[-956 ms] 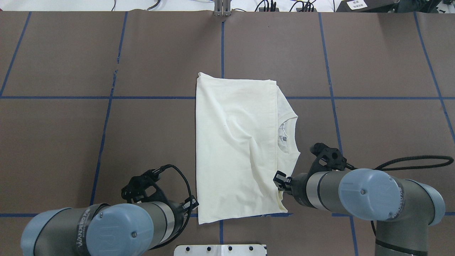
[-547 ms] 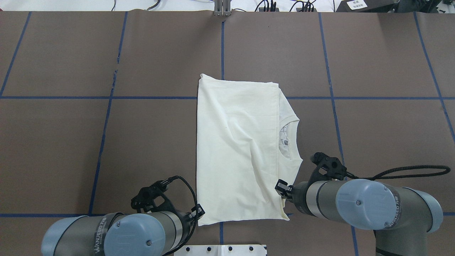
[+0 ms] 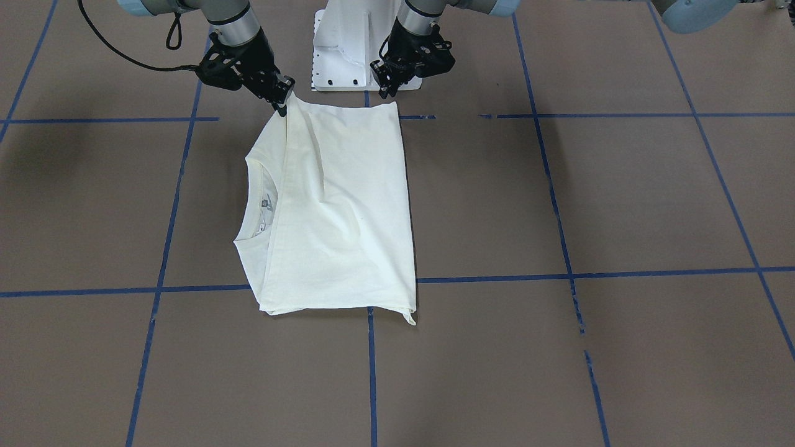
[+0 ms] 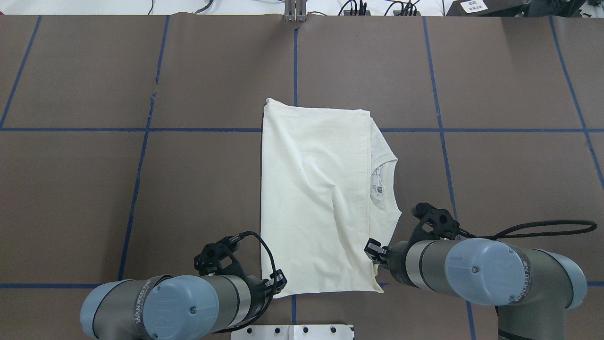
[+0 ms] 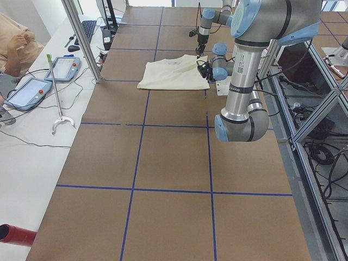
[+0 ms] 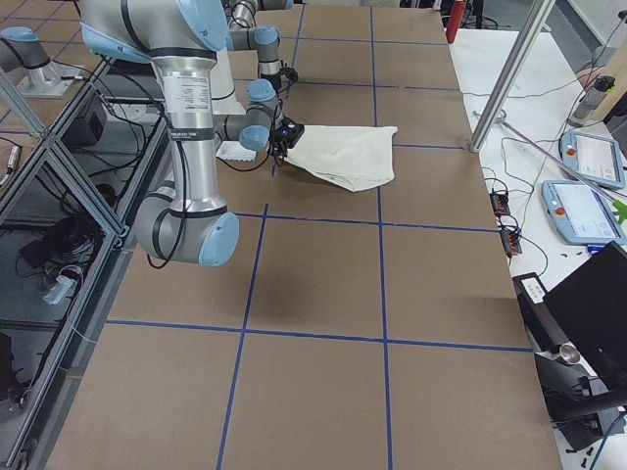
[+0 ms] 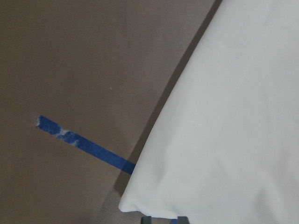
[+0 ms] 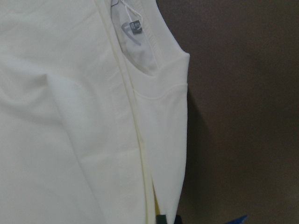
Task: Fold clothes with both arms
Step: 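Grasp the near shirt edges with both grippers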
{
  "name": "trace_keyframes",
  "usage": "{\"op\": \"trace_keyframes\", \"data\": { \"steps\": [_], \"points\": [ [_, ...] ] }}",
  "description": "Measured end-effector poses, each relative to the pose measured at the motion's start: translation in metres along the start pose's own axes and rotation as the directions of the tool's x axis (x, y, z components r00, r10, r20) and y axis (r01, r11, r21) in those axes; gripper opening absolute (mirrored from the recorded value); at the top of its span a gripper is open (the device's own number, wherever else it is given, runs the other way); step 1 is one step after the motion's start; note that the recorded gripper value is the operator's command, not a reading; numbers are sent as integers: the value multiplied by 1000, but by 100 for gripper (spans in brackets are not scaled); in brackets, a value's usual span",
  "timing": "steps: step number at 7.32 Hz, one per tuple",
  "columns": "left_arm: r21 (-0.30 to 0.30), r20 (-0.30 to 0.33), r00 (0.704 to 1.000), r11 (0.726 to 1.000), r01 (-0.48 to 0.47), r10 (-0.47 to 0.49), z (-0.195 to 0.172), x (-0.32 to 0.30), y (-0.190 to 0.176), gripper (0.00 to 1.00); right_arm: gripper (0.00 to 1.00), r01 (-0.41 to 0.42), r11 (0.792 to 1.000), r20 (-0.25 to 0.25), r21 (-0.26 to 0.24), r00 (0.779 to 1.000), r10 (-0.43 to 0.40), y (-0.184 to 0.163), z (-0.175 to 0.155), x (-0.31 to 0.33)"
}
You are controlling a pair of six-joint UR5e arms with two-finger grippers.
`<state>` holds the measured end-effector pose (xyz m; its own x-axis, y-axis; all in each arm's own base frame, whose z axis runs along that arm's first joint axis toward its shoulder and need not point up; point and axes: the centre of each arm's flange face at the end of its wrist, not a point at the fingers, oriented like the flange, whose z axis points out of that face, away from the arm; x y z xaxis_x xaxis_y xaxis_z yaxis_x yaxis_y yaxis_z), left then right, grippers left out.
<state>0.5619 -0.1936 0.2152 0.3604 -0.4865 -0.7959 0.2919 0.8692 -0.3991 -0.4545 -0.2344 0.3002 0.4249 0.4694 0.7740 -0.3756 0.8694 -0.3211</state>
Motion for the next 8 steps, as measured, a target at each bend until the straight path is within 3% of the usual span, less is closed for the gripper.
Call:
{"op": "trace_keyframes", "data": {
  "steps": [1, 7, 8],
  "points": [
    [5, 6, 1000, 1000, -9, 9, 4, -1, -4, 50, 0, 0, 1000, 0, 0, 1000, 0, 0, 0, 0],
    [15, 40, 999, 1000, -13, 12, 40, -15, -12, 50, 0, 0, 1000, 4, -1, 1000, 0, 0, -1, -1],
    [13, 43, 999, 1000, -11, 11, 42, -15, -11, 44, 0, 0, 1000, 5, -1, 1000, 0, 0, -1, -2]
  ]
}}
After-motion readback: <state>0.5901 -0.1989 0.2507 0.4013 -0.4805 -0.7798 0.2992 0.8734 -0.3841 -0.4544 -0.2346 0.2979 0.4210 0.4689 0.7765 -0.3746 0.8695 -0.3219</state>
